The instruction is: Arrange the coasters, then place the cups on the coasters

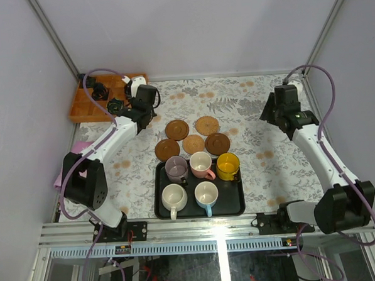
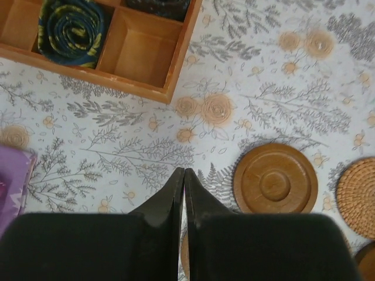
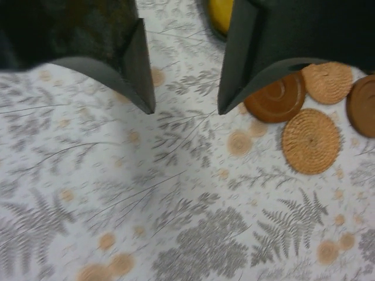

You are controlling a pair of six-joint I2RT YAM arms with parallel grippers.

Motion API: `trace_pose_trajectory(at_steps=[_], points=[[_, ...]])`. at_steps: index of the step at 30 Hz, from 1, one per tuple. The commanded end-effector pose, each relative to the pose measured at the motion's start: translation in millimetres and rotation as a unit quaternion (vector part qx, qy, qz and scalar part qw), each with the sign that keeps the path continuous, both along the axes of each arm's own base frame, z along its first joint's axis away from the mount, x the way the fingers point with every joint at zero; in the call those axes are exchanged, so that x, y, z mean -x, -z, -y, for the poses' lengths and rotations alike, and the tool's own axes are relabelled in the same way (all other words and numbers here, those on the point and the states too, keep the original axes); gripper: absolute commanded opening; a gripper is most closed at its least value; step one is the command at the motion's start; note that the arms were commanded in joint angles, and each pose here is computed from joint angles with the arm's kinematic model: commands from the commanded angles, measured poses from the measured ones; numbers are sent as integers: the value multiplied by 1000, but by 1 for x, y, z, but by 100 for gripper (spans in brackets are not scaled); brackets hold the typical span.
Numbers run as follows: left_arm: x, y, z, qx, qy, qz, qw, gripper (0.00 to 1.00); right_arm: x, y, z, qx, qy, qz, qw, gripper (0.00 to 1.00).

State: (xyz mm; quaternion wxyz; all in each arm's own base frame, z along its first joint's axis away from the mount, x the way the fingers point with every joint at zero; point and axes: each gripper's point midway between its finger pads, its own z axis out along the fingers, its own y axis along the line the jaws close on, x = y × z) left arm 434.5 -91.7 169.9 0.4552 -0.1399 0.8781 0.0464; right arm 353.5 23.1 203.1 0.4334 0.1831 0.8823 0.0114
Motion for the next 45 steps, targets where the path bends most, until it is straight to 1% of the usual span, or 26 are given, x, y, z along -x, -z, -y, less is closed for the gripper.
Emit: trace_pose_trajectory(at_steps=[1, 2, 3, 5, 6, 8, 14, 18, 23, 28, 32, 38, 45], points=[[10, 23, -1, -33, 38, -32, 998, 0, -11, 17, -50, -59, -53, -7, 997, 38], [16, 30, 1, -25, 45, -39, 998, 0, -11, 23, -59, -58, -67, -21, 996, 26], [22, 34, 4, -14, 54, -42, 998, 0, -13, 26, -68, -53, -79, -34, 995, 17], [32, 41, 10, 5, 70, -49, 996, 0, -17, 26, -83, -34, -99, -53, 993, 4], [37, 45, 11, 12, 75, -54, 996, 0, -18, 27, -90, -27, -107, -60, 992, 1], [44, 52, 14, 23, 80, -65, 994, 0, -20, 31, -103, -25, -123, -61, 990, 0], [58, 76, 24, 48, 91, -103, 989, 0, -26, 47, -134, -75, -162, -67, 982, 0], [62, 98, 32, 58, 101, -135, 984, 0, -27, 68, -150, -85, -191, -104, 972, 0], [66, 117, 52, 75, 120, -153, 978, 0, -27, 104, -160, -81, -218, -162, 959, 0], [68, 131, 70, 79, 136, -167, 973, 0, -28, 118, -164, -82, -232, -179, 953, 0], [69, 138, 78, 84, 144, -176, 970, 0, -29, 123, -174, -100, -247, -189, 945, 0], [75, 155, 72, 77, 126, -197, 969, 0, -26, 137, -189, -125, -268, -214, 931, 0], [78, 171, 57, 52, 79, -217, 971, 0, -14, 154, -194, -134, -280, -248, 918, 0]])
